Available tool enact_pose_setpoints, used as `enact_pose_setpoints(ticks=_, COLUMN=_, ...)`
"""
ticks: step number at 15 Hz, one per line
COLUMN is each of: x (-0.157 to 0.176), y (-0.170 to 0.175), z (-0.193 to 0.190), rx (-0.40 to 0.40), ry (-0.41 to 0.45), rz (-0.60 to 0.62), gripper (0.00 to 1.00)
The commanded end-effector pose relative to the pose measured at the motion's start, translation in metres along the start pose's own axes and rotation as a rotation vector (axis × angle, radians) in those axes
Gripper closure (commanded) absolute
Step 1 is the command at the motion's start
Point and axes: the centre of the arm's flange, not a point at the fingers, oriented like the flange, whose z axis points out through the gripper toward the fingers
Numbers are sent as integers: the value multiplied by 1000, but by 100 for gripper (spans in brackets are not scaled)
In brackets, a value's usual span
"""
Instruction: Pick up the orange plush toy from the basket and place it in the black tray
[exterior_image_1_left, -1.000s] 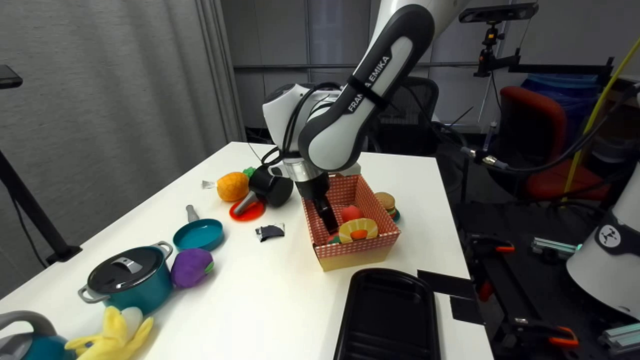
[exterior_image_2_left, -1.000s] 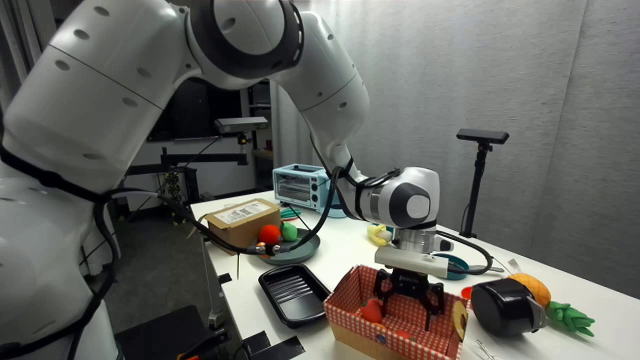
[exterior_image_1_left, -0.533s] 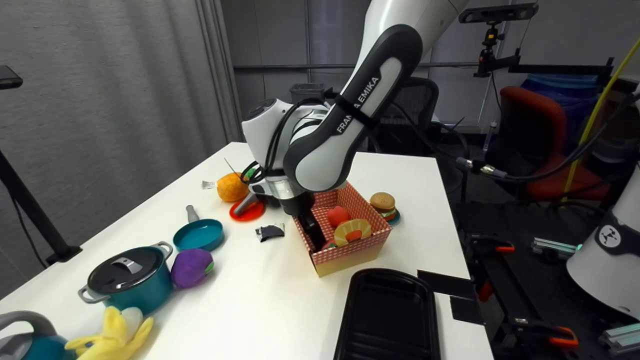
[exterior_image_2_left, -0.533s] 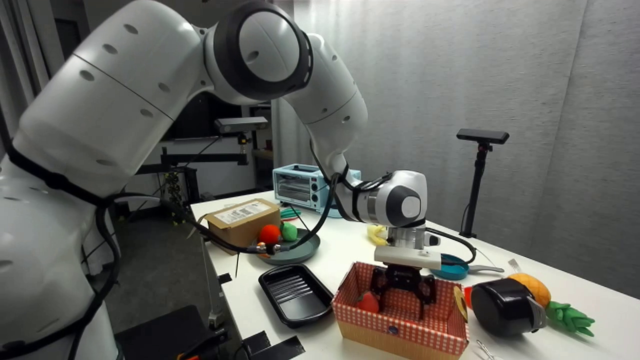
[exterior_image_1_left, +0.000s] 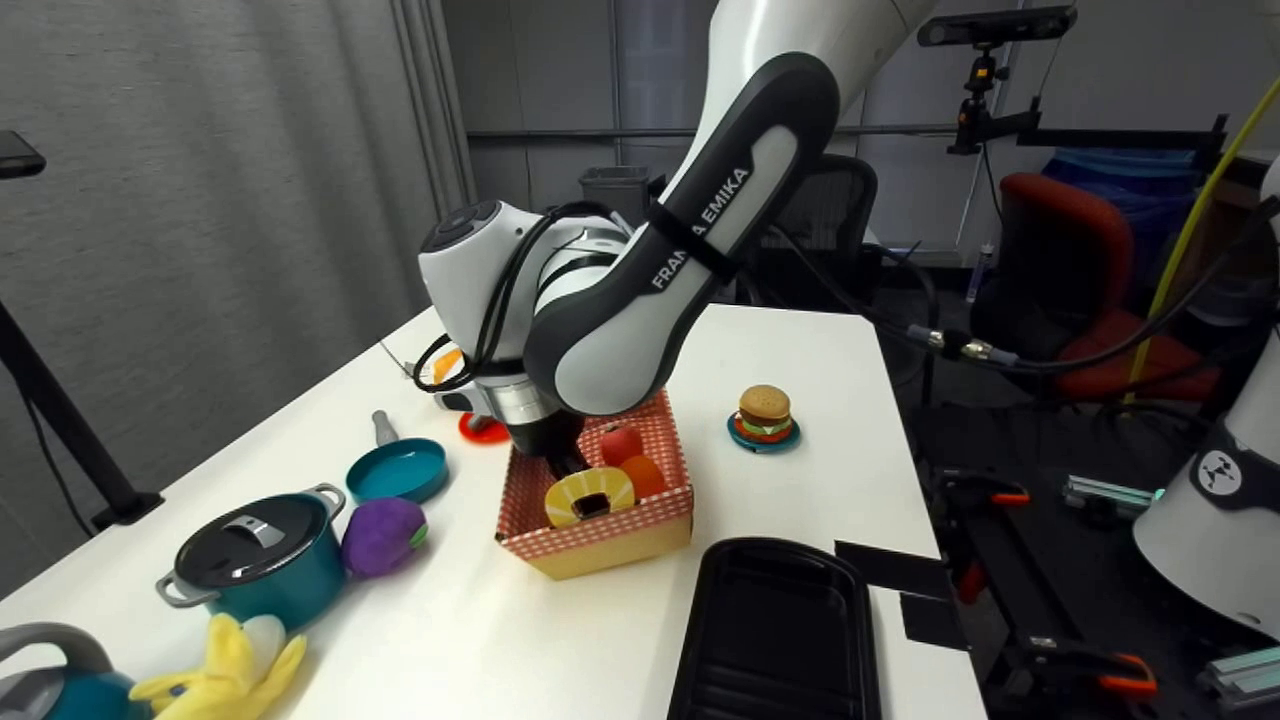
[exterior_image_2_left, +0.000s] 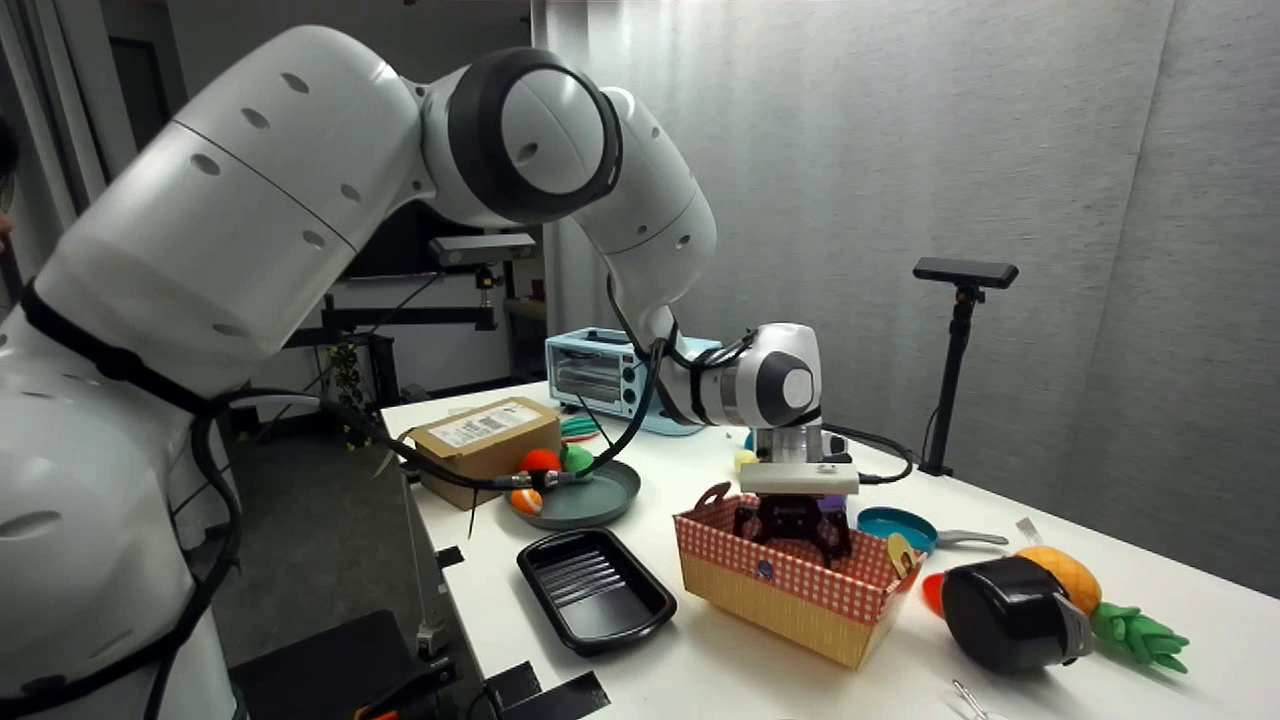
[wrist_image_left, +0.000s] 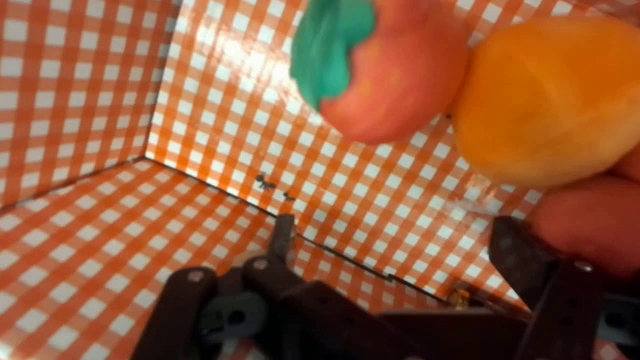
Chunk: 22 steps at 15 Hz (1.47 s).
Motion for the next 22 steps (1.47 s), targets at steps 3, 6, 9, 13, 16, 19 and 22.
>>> enact_pose_setpoints(ticks=3, x=38, y=-20, z=-6, rx=-47, ry=34, rz=-100, gripper=0)
enact_pose_setpoints(ticks=6, x=41, y=-25, z=-10, rx=-39, ry=41, rz=-111, gripper=1)
enact_pose_setpoints(ticks=9, x=42, y=-34, z=-15, rx=-25, ry=52, rz=-119, gripper=2)
enact_pose_setpoints(ticks=13, x=44, y=-55, z=-27, rx=-4, ry=74, rz=-147, gripper=3)
enact_pose_setpoints(ticks=16, x=48, y=-74, z=-35, rx=7, ry=90, rz=-187, gripper=3)
enact_pose_setpoints(ticks=19, x=67, y=-105, z=-47, rx=47, ry=125, rz=-230, gripper=3)
enact_pose_setpoints(ticks=22, x=82, y=-134, z=-54, rx=80, ry=152, rz=-263, gripper=3)
